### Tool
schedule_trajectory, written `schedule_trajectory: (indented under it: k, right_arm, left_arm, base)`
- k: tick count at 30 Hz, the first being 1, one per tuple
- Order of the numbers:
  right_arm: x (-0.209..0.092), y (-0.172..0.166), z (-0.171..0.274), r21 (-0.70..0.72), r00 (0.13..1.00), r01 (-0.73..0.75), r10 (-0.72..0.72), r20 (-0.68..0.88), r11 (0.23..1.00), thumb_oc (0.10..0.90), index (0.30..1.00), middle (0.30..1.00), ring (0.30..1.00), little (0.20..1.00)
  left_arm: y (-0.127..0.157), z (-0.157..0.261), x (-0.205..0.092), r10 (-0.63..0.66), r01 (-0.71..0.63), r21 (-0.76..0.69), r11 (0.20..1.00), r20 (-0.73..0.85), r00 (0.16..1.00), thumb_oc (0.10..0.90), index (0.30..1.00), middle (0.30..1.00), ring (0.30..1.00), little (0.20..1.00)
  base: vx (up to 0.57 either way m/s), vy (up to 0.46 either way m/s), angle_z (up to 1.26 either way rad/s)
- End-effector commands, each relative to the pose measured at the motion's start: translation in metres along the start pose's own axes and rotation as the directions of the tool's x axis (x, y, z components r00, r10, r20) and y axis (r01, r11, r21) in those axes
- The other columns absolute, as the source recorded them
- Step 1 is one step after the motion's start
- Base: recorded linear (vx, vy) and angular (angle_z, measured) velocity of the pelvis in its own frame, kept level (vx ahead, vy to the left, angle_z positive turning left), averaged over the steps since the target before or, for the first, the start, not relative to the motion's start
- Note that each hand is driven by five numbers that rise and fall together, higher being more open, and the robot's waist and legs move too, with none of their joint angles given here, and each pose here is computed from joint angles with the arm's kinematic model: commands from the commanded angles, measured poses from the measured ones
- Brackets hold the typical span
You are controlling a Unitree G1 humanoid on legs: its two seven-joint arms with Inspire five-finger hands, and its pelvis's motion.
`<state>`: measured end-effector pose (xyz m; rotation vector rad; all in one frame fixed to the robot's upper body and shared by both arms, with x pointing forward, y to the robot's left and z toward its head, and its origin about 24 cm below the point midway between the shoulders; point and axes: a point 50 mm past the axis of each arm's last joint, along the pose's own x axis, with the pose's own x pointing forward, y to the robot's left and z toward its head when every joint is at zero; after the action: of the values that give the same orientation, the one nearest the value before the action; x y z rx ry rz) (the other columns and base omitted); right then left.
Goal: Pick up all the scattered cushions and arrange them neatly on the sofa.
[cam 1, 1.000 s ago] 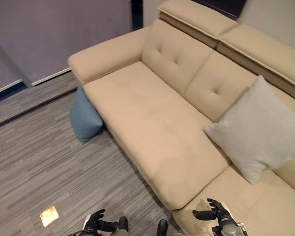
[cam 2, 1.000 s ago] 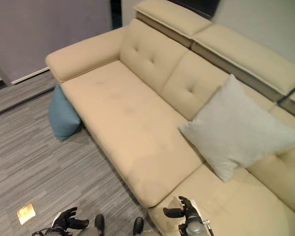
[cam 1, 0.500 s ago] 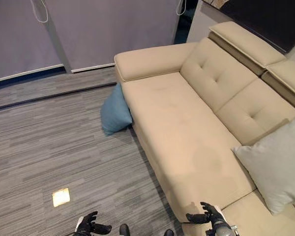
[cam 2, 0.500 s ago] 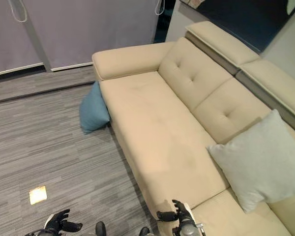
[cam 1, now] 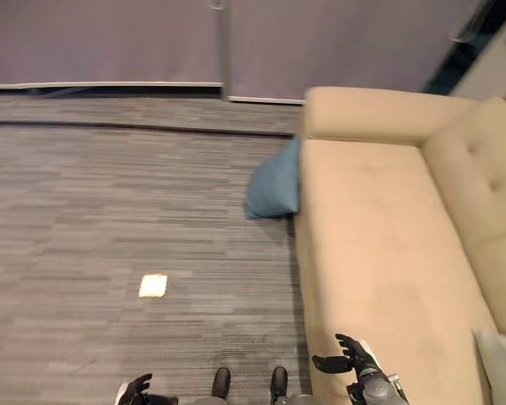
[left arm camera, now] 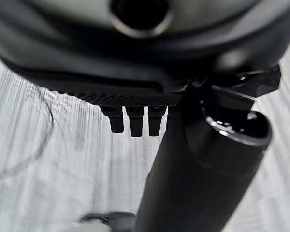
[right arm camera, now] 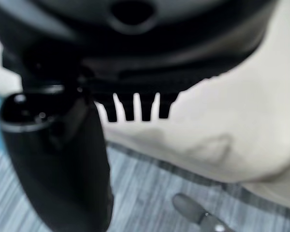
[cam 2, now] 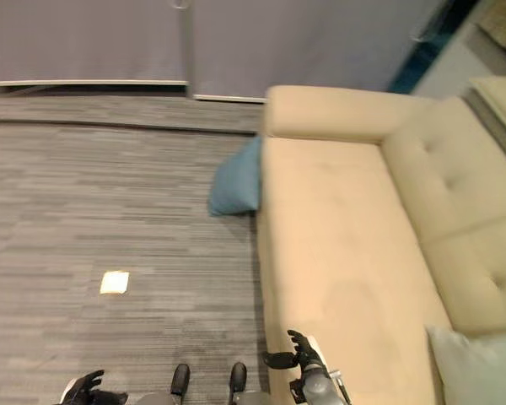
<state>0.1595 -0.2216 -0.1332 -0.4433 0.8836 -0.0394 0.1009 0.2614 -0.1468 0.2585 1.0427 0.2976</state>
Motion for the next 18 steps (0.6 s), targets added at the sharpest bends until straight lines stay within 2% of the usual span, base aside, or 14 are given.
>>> schedule_trajectory:
  k: [1, 7, 10, 18]
  right_arm:
    - [-0.001, -0.018, 0.009, 0.02, 0.995, 0.059, -0.061, 0.084, 0.998, 0.8, 0.9, 0.9, 0.9, 0.9]
    - [-0.001, -0.01, 0.005, -0.002, 0.998, 0.047, -0.046, 0.05, 0.999, 0.8, 0.9, 0.9, 0.9, 0.9]
    - [-0.001, 0.0, 0.005, -0.003, 0.999, 0.017, -0.017, 0.048, 1.0, 0.8, 0.9, 0.9, 0.9, 0.9]
    - [0.001, 0.009, 0.019, -0.008, 0.996, -0.017, 0.018, 0.084, 1.0, 0.8, 0.9, 0.9, 0.9, 0.9]
  left_arm:
    - [0.012, 0.008, 0.003, 0.041, -0.041, -0.012, 0.999, 0.027, 0.999, 0.8, 0.9, 0.9, 0.9, 0.9]
    - [0.019, -0.01, -0.001, 0.063, -0.063, -0.008, 0.998, -0.041, 0.997, 0.8, 0.9, 0.9, 0.9, 0.9]
    - [0.024, -0.024, -0.004, 0.076, -0.076, 0.003, 0.997, -0.092, 0.993, 0.8, 0.9, 0.9, 0.9, 0.9]
    - [0.03, 0.005, 0.003, 0.074, -0.075, 0.035, 0.997, 0.009, 0.997, 0.8, 0.9, 0.9, 0.9, 0.9]
  base:
    - [0.03, 0.013, 1.62]
    - [0.23, 0.046, 0.66]
    - [0.35, 0.212, -0.04]
    - [0.23, 0.227, 0.03]
